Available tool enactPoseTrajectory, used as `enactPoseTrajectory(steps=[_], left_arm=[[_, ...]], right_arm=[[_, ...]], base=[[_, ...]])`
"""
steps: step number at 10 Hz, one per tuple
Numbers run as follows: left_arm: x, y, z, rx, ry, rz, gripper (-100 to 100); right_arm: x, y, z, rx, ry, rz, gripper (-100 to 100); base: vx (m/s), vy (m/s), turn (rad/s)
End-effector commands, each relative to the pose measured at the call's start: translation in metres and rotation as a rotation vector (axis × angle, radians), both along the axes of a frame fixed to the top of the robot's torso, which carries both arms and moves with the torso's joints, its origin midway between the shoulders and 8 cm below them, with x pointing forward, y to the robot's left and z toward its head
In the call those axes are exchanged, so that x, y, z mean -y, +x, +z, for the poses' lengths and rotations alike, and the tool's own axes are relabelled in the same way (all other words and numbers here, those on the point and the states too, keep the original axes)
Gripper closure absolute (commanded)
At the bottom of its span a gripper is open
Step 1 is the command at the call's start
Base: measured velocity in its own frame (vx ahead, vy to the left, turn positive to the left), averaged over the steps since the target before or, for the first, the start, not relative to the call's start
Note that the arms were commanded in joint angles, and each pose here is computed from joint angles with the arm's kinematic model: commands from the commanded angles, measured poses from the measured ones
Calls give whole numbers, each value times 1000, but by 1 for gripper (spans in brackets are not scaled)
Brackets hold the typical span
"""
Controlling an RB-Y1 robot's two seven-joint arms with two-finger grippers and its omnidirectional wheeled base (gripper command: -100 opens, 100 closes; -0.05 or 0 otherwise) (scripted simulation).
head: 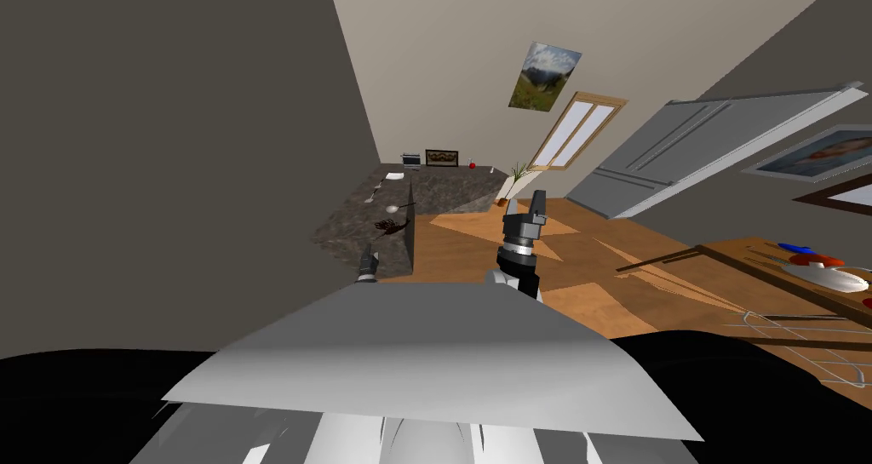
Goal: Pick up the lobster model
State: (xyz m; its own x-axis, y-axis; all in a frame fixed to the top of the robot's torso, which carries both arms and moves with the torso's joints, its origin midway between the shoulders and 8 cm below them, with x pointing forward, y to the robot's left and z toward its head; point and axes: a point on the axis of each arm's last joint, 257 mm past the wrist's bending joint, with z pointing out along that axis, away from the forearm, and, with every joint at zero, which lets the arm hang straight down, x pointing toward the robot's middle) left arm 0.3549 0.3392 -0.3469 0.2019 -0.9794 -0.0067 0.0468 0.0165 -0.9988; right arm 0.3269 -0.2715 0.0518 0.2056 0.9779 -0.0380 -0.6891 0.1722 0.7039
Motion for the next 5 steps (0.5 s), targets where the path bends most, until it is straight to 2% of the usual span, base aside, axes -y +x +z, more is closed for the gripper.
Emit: enactPoseTrajectory(steps=[1,3,4,5], left_arm=[[10,6,-1,6,-13,0,-100],[22,16,0,17,-30,-4,-100],[19,11,0,15,-24,-2,-100],[20,12,1,16,-25,-3,0]], right_arm=[[0,0,0,0,0,0,0],[0,0,0,0,0,0,0],[0,0,0,0,0,0,0],[0,0,0,0,0,0,0]], base=[[230,-28,-54],[234,-14,-89],[101,4,-19],[20,0,4]])
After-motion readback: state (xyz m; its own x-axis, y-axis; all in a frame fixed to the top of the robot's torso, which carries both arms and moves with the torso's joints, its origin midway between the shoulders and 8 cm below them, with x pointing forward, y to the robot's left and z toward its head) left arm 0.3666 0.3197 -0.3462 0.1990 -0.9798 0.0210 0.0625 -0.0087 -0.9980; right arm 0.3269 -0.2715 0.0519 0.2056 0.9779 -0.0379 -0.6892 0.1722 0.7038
